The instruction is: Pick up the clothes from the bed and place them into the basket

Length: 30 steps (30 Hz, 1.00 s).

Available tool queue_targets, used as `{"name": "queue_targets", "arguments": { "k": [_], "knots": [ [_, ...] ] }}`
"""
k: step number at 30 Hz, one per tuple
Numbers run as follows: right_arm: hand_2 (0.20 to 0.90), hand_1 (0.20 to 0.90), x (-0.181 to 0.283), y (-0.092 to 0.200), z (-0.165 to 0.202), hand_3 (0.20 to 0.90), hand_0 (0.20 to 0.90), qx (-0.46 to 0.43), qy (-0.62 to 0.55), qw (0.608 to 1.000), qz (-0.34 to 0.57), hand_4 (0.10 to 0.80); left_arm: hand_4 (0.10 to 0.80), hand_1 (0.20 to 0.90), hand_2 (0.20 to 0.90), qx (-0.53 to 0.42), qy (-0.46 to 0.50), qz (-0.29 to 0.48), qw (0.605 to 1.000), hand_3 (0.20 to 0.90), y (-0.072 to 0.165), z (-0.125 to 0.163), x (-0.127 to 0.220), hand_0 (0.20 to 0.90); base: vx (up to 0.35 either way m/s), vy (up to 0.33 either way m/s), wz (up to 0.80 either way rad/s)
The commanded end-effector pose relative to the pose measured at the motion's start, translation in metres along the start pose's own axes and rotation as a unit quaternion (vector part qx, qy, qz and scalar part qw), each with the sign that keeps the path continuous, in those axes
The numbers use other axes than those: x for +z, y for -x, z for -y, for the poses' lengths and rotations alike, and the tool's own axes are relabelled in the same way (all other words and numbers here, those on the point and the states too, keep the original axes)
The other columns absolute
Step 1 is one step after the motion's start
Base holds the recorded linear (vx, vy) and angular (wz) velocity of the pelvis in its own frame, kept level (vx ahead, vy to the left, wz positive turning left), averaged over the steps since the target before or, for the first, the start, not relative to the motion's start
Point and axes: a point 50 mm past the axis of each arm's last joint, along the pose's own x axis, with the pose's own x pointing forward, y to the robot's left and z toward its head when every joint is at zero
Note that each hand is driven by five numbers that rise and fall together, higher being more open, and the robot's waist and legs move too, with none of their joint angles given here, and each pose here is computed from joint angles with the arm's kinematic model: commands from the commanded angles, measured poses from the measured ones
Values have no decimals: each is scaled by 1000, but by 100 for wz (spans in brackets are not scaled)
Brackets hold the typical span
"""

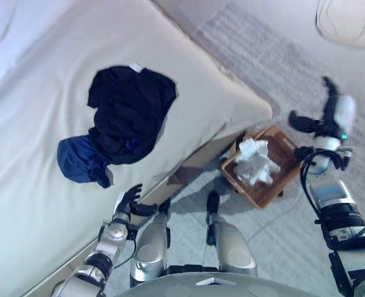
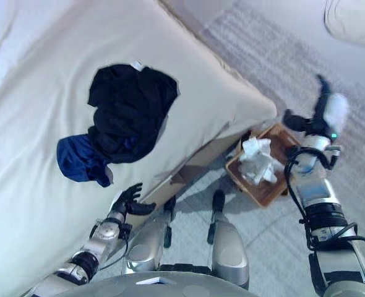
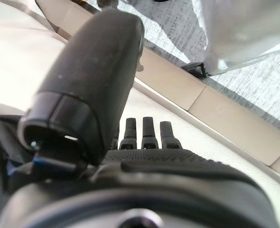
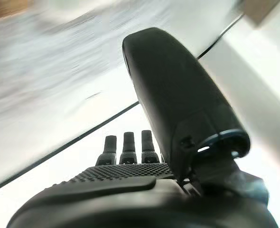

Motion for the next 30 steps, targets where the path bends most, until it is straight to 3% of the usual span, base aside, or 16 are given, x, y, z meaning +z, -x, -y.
{"name": "queue_targets", "arguments": {
  "k": [1,6,14,20,30],
  "knots": [
    [900,900,8,14,-24,900,900,85,44,993,76,800,800,900,900,-1,-37,-49,998,900,16,-8,-39,900,245,70,48],
    [900,900,18,16,-60,900,900,141,84,983,82,800,800,900,900,5,-62,-75,995,900,22,-17,-56,900,180,43,48],
    [900,900,31,-10,-90,900,900,129,149,980,9,800,800,900,900,16,-89,-93,992,900,26,-41,-65,900,108,57,39],
    [900,900,58,-66,-53,900,900,38,142,988,-40,800,800,900,900,52,-48,-1,997,900,1,-62,-9,900,-260,-37,47],
    [900,900,101,-102,-11,900,900,-20,138,990,-20,800,800,900,900,49,1,29,998,900,4,-48,-7,900,-35,66,18]
  ]
}}
